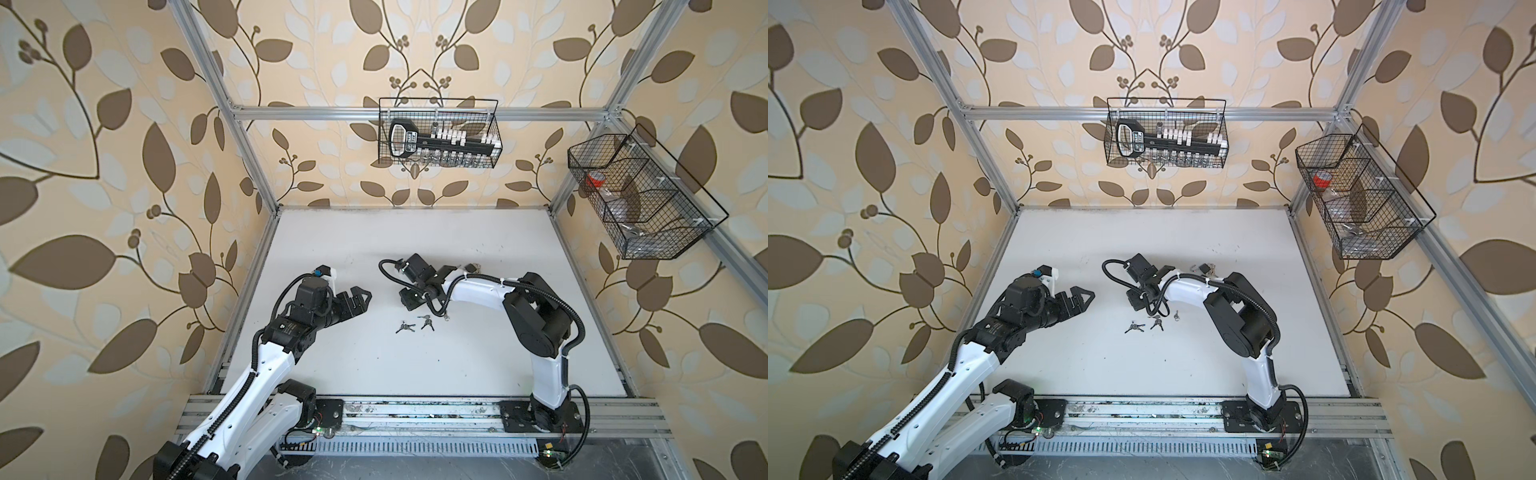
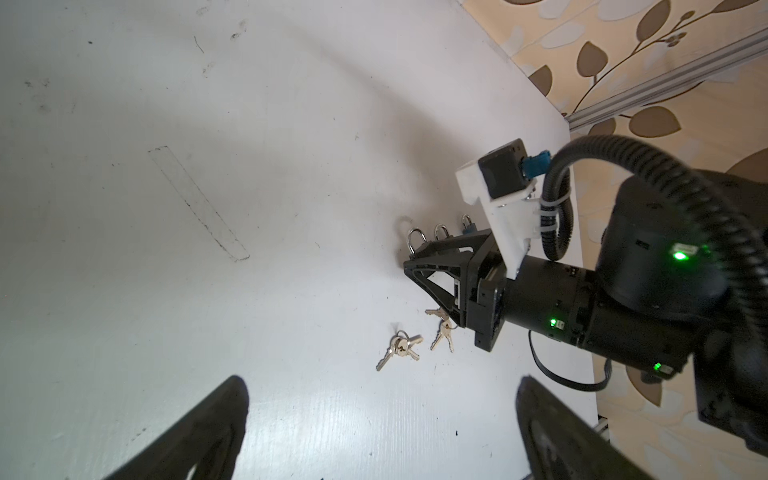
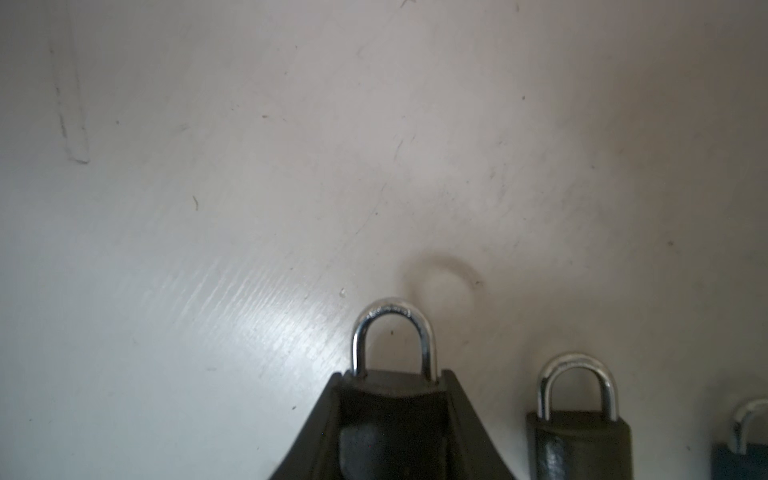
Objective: Lock with the key
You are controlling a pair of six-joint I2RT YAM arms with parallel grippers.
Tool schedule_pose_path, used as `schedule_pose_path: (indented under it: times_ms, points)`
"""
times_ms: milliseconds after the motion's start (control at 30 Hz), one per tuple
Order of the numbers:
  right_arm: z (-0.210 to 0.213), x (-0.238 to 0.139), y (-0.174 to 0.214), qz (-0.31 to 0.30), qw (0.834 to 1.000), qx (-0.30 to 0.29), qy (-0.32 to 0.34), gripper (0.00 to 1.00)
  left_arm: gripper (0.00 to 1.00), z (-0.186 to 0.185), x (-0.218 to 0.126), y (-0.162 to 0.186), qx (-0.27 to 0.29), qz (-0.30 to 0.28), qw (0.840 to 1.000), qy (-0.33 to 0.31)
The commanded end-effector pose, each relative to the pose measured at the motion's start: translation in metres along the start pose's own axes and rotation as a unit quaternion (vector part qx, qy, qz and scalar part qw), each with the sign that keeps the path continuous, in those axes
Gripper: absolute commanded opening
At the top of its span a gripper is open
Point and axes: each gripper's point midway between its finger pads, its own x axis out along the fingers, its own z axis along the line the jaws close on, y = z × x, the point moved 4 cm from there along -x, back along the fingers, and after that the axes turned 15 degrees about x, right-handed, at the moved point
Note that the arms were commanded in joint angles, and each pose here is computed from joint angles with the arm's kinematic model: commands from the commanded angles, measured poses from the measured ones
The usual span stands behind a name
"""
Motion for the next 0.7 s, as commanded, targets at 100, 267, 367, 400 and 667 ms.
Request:
schedule_pose_path:
  times_ms: [100, 267, 367, 400, 667]
  points:
    - [0.0, 0.007, -0.009, 0.007, 1.0, -0.018, 0.019, 0.04, 0.99, -0.007, -0.005, -0.004, 0.003, -0.014, 1.0, 0.023]
    - [0.0, 0.013, -0.006, 0.018, 0.999, -0.023, 0.019, 0.07, 0.99, -0.008, -0.005, -0.003, 0.003, -0.013, 1.0, 0.027]
    - [-0.001, 0.016, -0.003, 0.025, 0.999, -0.023, 0.02, 0.1, 0.99, -0.008, -0.005, -0.003, 0.003, -0.013, 1.0, 0.027]
    - [-0.001, 0.017, -0.001, 0.028, 0.999, -0.024, 0.022, 0.11, 0.99, -0.008, -0.005, -0.004, 0.003, -0.013, 1.0, 0.027]
    - [-0.005, 0.023, 0.01, 0.045, 0.998, -0.026, 0.023, 0.31, 0.99, -0.009, -0.007, -0.005, 0.007, -0.017, 0.999, 0.026]
